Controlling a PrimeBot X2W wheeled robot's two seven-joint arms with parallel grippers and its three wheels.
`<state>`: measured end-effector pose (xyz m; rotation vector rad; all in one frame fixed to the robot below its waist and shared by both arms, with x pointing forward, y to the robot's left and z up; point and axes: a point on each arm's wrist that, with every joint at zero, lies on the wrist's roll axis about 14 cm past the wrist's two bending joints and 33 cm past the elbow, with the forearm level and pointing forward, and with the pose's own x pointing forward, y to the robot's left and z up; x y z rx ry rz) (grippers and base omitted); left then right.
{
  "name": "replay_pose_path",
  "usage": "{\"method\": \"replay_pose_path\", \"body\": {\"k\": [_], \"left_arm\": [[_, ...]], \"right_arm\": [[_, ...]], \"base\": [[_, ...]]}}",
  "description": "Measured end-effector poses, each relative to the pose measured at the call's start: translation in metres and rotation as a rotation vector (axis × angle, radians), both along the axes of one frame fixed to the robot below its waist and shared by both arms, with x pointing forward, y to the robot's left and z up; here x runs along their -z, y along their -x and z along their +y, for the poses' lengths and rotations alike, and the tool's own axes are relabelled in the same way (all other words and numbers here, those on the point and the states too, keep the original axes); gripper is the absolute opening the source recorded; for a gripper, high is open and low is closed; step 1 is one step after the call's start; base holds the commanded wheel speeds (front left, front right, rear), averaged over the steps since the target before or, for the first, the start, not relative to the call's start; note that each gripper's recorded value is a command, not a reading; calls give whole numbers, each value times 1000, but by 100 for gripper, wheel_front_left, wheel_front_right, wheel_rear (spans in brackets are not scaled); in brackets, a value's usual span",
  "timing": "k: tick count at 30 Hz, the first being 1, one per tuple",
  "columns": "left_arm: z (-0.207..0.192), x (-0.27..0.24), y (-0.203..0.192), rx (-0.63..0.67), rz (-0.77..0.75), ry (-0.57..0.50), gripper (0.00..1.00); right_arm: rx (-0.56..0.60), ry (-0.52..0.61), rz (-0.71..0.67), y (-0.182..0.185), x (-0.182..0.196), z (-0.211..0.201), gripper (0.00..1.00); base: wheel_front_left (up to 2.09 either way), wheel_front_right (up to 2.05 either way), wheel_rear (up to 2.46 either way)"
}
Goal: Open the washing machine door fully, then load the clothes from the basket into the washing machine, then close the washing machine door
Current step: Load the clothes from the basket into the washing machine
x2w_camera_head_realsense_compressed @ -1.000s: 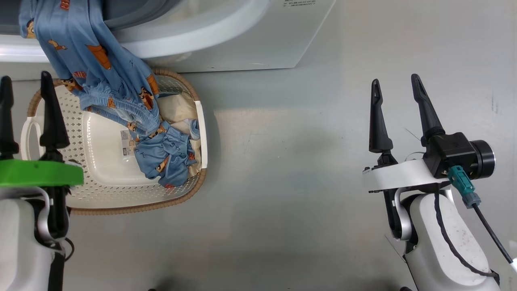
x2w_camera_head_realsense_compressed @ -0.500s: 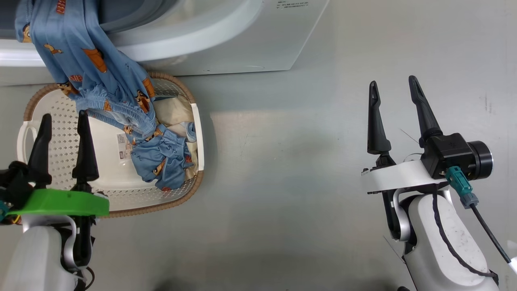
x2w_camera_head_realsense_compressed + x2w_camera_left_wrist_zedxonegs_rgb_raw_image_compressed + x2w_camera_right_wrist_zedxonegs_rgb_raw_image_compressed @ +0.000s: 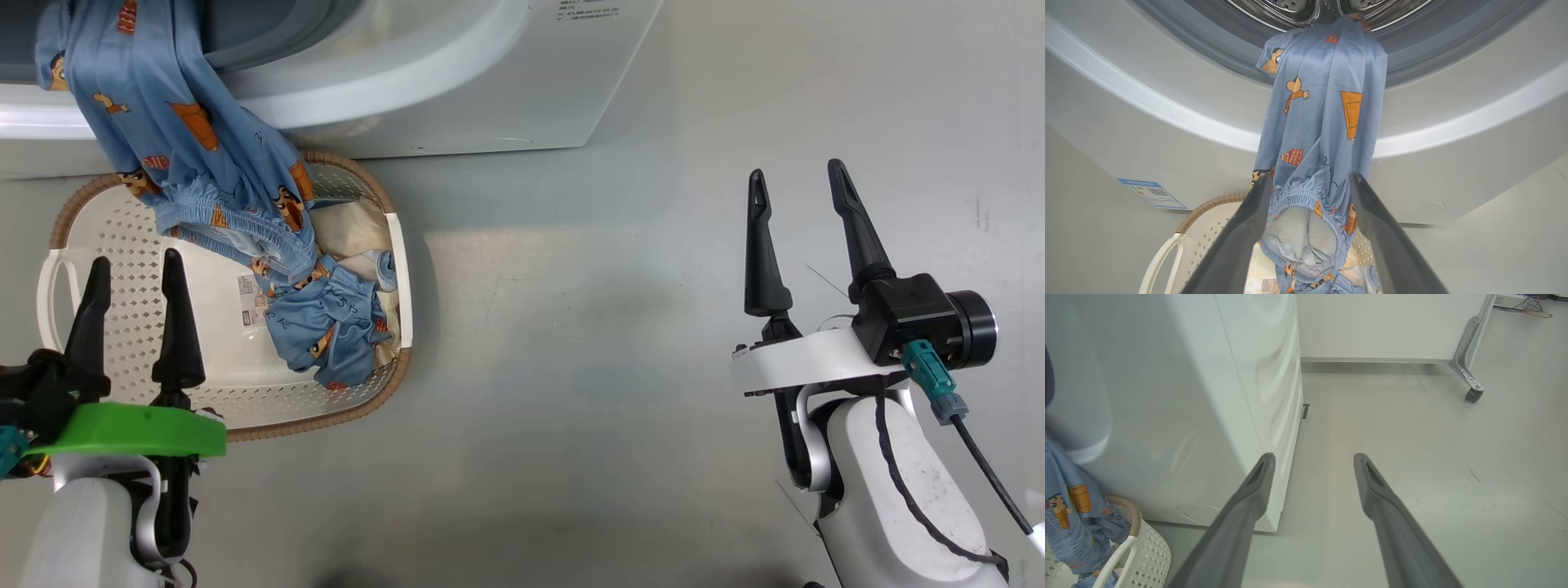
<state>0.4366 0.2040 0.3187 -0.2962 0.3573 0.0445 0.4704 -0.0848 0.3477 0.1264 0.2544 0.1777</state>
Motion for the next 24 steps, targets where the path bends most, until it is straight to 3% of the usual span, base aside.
{"method": "replay_pose_path", "body": {"k": [12,24], "left_arm": [[-5,-1,-1,1,-6,14,100],[-20,30,14,48,100,30,100]], "right_arm": [[3,-4,-1,0,-1,-1,100],[10,-1,11,1,4,-3,100]], "base": [[0,0,0],[0,0,0]]}}
